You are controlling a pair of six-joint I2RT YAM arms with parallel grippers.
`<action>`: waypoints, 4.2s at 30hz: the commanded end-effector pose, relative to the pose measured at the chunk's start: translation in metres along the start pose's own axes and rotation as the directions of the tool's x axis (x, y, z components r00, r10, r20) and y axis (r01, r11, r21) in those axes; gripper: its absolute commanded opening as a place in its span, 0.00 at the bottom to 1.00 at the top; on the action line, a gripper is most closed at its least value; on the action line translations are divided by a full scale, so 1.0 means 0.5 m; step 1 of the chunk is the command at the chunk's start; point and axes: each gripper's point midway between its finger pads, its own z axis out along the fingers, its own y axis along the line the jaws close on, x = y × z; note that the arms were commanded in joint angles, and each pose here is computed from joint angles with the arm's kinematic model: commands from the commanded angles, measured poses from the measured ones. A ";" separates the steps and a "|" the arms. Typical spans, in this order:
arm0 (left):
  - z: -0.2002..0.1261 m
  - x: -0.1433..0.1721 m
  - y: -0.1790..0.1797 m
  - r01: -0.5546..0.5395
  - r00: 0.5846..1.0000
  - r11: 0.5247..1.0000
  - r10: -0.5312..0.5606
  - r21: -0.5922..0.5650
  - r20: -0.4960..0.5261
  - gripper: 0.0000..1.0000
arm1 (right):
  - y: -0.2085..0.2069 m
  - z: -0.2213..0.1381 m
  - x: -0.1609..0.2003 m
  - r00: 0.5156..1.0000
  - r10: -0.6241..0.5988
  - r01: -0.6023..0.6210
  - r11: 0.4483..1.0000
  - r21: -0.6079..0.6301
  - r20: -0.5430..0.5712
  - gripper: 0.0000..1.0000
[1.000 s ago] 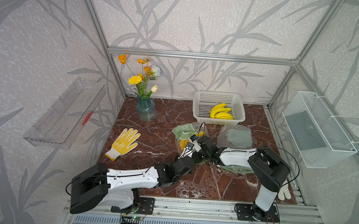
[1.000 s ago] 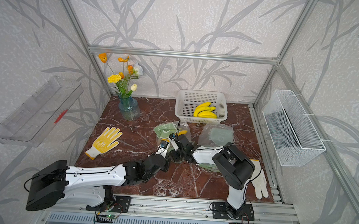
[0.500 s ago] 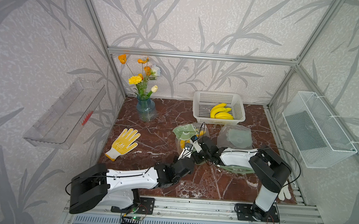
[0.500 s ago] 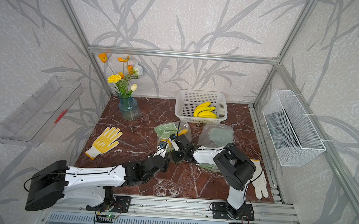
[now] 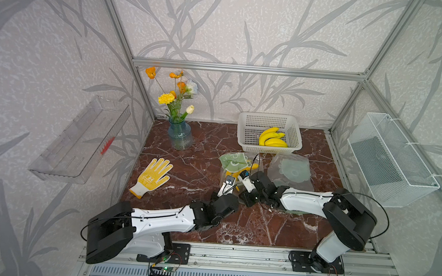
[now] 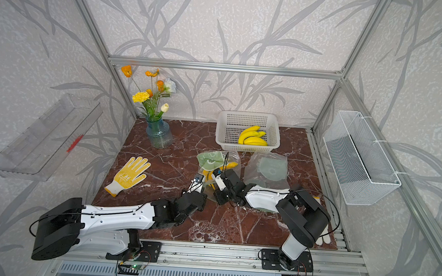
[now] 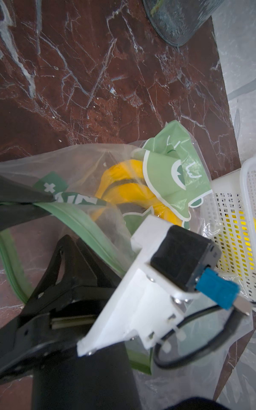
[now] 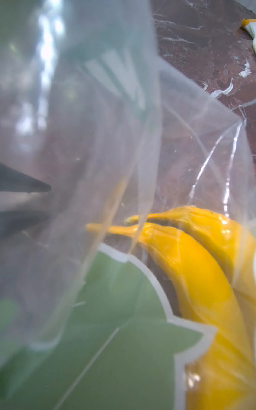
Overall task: Open the zip-top bag and take out the banana
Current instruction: Pick up the banana from the zipper food storage bag.
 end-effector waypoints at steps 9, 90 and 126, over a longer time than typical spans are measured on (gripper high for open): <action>0.006 -0.020 -0.027 0.030 0.999 0.998 -0.031 0.049 0.012 0.00 | 0.004 0.012 -0.100 0.987 -0.056 0.053 0.998 0.029 0.152 0.36; 0.006 -0.019 -0.041 0.066 0.998 0.993 -0.068 0.099 0.018 0.00 | -0.103 0.111 -0.113 0.999 0.003 -0.009 0.985 0.171 0.034 0.34; 0.018 0.004 0.004 0.039 0.999 0.999 -0.040 -0.030 -0.034 0.01 | -0.016 -0.013 -0.102 0.987 0.160 -0.160 0.976 -0.148 -0.011 0.05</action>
